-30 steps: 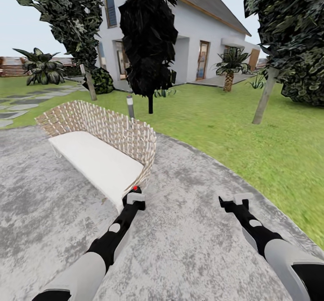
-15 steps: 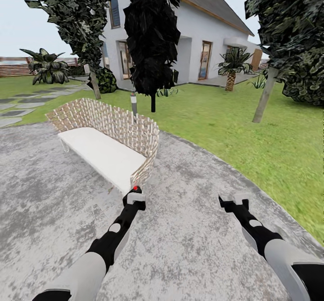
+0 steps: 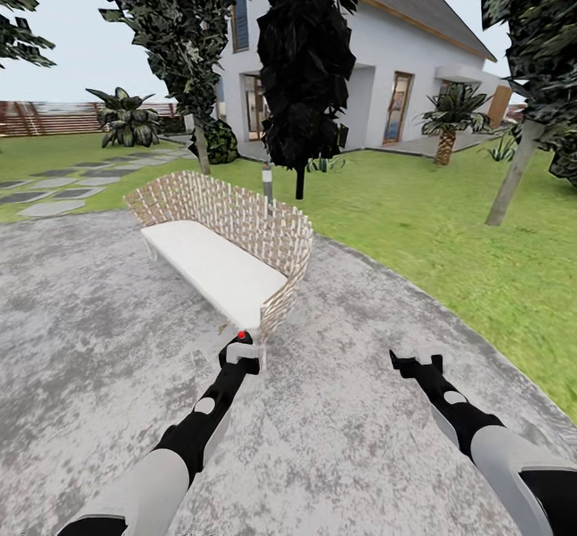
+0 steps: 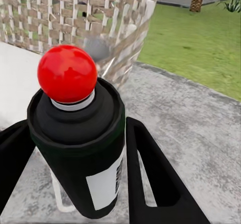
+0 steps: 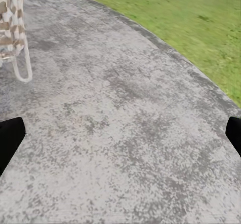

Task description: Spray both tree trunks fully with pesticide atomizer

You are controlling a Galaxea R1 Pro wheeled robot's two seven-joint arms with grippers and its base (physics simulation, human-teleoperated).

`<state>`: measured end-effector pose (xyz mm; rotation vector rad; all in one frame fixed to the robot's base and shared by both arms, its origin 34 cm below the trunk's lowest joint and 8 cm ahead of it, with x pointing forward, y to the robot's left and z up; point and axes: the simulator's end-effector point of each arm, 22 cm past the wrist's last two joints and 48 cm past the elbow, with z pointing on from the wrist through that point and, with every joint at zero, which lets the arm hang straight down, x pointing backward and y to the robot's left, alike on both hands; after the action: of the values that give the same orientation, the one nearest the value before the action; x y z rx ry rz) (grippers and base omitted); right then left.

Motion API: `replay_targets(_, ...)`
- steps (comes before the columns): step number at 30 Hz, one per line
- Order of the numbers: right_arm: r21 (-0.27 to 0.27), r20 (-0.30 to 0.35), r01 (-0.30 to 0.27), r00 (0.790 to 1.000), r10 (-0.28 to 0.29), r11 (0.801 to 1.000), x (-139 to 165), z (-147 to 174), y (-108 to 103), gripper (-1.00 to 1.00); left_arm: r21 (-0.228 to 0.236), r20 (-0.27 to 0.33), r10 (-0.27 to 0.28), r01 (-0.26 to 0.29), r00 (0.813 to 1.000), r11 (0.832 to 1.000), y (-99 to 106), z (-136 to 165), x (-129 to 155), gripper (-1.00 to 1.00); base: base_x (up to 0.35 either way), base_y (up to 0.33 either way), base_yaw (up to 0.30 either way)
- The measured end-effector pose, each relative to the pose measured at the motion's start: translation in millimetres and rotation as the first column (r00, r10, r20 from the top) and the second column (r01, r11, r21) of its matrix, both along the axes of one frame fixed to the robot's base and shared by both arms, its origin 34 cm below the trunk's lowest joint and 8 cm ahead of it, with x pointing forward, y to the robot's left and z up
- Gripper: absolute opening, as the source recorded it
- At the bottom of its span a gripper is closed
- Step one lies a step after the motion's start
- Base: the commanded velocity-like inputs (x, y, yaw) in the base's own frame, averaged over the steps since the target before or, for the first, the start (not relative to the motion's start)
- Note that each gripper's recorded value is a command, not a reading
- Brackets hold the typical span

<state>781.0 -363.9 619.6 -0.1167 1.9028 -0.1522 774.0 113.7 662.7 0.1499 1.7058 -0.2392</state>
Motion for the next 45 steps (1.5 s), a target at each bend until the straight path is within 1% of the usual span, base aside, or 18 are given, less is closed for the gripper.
replay_targets(9, 0.001, -0.029, 0.003, 1.0, -0.003, 1.0, -7.3, -11.4, -0.5, 1.0, -0.001, 0.006, 0.0, 0.0, 1.0, 1.0, -0.3, 2.6, 1.1, -1.0, 0.0, 0.0, 0.285)
replay_targets(11, 0.004, -0.033, 0.002, 0.999, -0.001, 1.0, -8.2, -13.4, 1.8, 1.0, -0.002, 0.006, 0.001, -0.001, 1.0, 1.0, -0.2, 2.7, 1.1, -1.0, 0.0, 0.0, 0.286)
replay_targets(14, 0.015, -0.044, -0.005, 0.999, 0.006, 1.0, -10.3, -18.9, 11.7, 1.0, -0.002, 0.007, 0.0, 0.0, 1.0, 1.0, -1.1, 3.0, 1.1, -1.0, 0.0, 0.0, 0.286)
replay_targets(23, 0.018, -0.056, -0.006, 0.998, 0.007, 1.0, -13.2, -23.8, 14.5, 1.0, -0.012, 0.01, -0.006, 0.006, 1.0, 1.0, -8.7, 6.1, 0.9, -1.0, 0.0, 0.0, 0.286)
replay_targets(28, 0.018, -0.056, -0.007, 0.998, 0.008, 1.0, -13.2, -23.8, 14.6, 1.0, -0.013, 0.011, -0.005, 0.005, 1.0, 1.0, -8.9, 6.4, 1.0, -1.0, 0.0, 0.0, 0.286)
replay_targets(38, 0.019, -0.055, -0.006, 0.998, 0.007, 1.0, -10.4, -3.0, 15.0, 1.0, -0.013, 0.012, -0.005, 0.005, 1.0, 1.0, -8.9, 27.6, 3.9, -1.0, 0.0, 0.0, 0.281)
replay_targets(41, 0.026, -0.064, -0.01, 0.998, 0.012, 1.0, -12.9, -6.4, 21.5, 1.0, -0.013, 0.015, -0.005, 0.005, 1.0, 1.0, -8.9, 29.3, 4.0, -1.0, 0.0, 0.0, 0.245)
replay_targets(43, 0.036, -0.068, -0.018, 0.998, 0.02, 0.999, -13.1, -4.3, 30.7, 1.0, -0.013, 0.017, -0.005, 0.005, 1.0, 1.0, -8.9, 34.7, 4.6, -1.0, 0.0, 0.0, 0.226)
replay_targets(45, 0.041, -0.068, -0.021, 0.997, 0.024, 0.999, -12.8, -0.5, 35.3, 1.0, -0.013, 0.02, -0.004, 0.005, 1.0, 1.0, -8.9, 40.0, 5.2, -1.0, 0.0, 0.0, 0.214)
